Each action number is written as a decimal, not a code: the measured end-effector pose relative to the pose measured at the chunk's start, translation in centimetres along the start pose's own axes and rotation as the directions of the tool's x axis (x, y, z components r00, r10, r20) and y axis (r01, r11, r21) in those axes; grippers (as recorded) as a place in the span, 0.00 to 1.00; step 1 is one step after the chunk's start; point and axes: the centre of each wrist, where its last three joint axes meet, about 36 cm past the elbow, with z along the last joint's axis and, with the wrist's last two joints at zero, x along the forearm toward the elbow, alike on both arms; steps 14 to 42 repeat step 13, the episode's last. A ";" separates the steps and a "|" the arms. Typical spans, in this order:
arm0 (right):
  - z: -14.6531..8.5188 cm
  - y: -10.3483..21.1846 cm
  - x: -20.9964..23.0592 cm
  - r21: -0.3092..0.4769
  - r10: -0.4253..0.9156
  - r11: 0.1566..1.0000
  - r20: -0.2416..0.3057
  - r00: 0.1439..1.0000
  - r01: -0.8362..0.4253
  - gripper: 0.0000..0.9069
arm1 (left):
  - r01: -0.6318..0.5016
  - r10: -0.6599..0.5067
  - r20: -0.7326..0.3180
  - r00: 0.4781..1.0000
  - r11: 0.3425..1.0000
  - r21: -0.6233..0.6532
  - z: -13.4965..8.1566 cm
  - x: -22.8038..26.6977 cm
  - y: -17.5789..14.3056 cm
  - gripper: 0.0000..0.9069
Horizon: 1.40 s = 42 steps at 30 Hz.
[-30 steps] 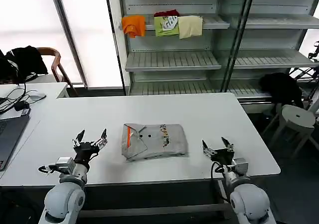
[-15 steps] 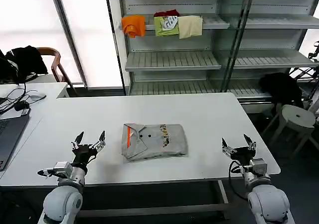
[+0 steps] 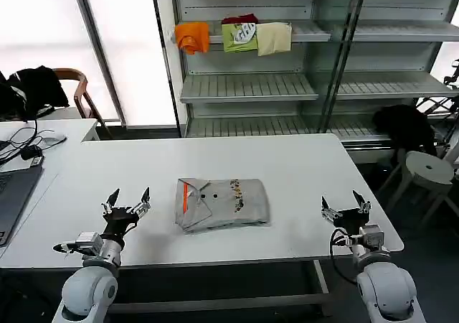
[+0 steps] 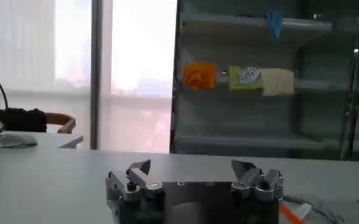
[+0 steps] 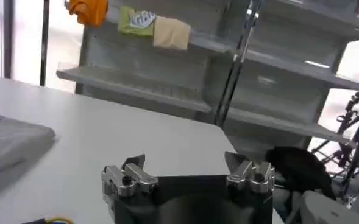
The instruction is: Fold and organize the clothes.
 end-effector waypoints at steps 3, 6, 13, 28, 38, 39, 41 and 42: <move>-0.1 0.0 0.1 0.002 0.000 1.000 0.002 1.000 0.000 1.00 | 0.001 -0.001 0.004 1.000 1.000 0.003 0.1 0.0 0.0 1.00; -0.2 -0.1 0.2 0.003 0.002 1.000 0.005 1.000 -0.002 1.00 | 0.003 -0.004 0.013 1.000 1.000 0.007 0.1 0.0 0.0 1.00; -0.5 -0.2 0.5 0.002 0.004 1.000 0.021 1.000 -0.004 1.00 | 0.006 -0.007 0.022 1.000 1.000 0.011 0.1 0.1 0.0 1.00; -0.5 -0.2 0.5 0.002 0.004 1.000 0.021 1.000 -0.004 1.00 | 0.006 -0.007 0.022 1.000 1.000 0.011 0.1 0.1 0.0 1.00; -0.5 -0.2 0.5 0.002 0.004 1.000 0.021 1.000 -0.004 1.00 | 0.006 -0.007 0.022 1.000 1.000 0.011 0.1 0.1 0.0 1.00; -0.5 -0.2 0.5 0.002 0.004 1.000 0.021 1.000 -0.004 1.00 | 0.006 -0.007 0.022 1.000 1.000 0.011 0.1 0.1 0.0 1.00; -0.5 -0.2 0.5 0.002 0.004 1.000 0.021 1.000 -0.004 1.00 | 0.006 -0.007 0.022 1.000 1.000 0.011 0.1 0.1 0.0 1.00; -0.5 -0.2 0.5 0.002 0.004 1.000 0.021 1.000 -0.004 1.00 | 0.006 -0.007 0.022 1.000 1.000 0.011 0.1 0.1 0.0 1.00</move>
